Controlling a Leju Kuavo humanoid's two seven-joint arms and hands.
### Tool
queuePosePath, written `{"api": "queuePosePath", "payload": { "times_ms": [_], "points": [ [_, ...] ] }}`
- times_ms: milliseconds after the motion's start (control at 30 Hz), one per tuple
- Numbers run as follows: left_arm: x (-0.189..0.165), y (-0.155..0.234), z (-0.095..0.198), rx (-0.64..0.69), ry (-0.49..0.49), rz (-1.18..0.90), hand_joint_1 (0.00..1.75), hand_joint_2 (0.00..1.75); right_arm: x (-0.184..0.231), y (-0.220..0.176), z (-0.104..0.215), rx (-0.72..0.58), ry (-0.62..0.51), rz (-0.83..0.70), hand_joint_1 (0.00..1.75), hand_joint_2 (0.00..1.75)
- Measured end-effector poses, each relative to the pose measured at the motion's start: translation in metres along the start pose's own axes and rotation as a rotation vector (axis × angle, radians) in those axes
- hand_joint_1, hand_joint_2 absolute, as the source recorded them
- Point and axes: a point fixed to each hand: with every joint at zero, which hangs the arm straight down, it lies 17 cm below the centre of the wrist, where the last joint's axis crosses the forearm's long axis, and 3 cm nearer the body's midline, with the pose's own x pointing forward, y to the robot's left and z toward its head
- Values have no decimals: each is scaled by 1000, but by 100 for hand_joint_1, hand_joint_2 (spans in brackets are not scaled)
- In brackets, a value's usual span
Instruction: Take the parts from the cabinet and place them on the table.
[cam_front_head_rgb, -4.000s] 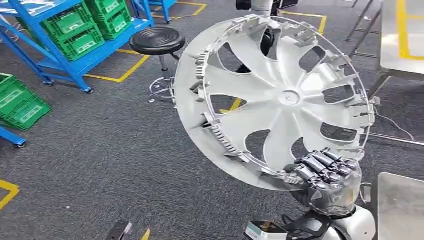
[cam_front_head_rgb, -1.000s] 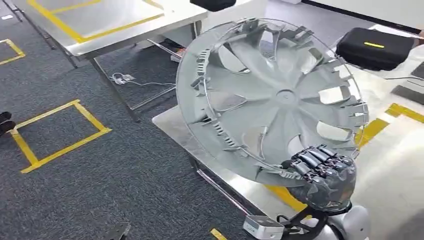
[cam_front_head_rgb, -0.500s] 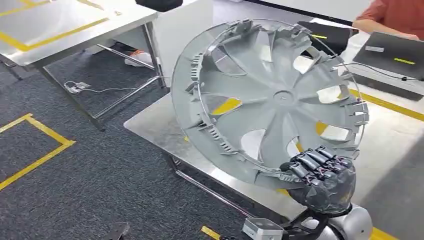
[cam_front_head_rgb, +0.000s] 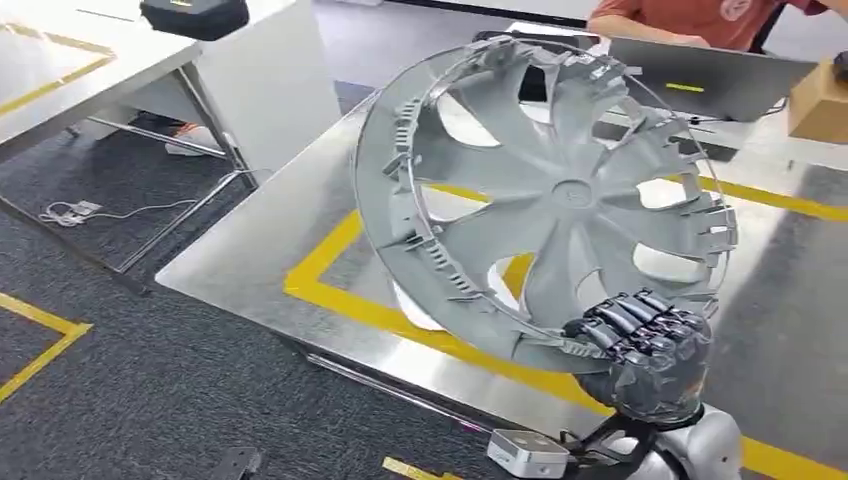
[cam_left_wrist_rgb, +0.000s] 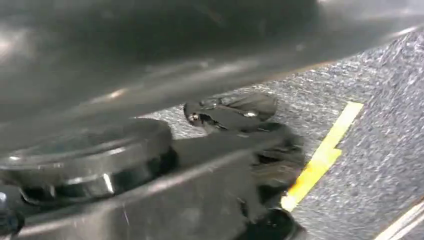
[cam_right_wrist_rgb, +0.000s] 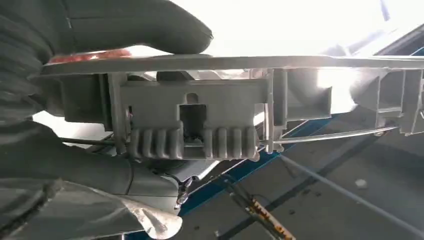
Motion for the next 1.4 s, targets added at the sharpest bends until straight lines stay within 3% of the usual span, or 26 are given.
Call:
{"api": "queuePosePath", "payload": {
  "times_ms": [1400],
  "points": [
    [3,4,-1,11,-3,11,0,0,7,2,0,4,-33,-10,175,175]
  ]
}}
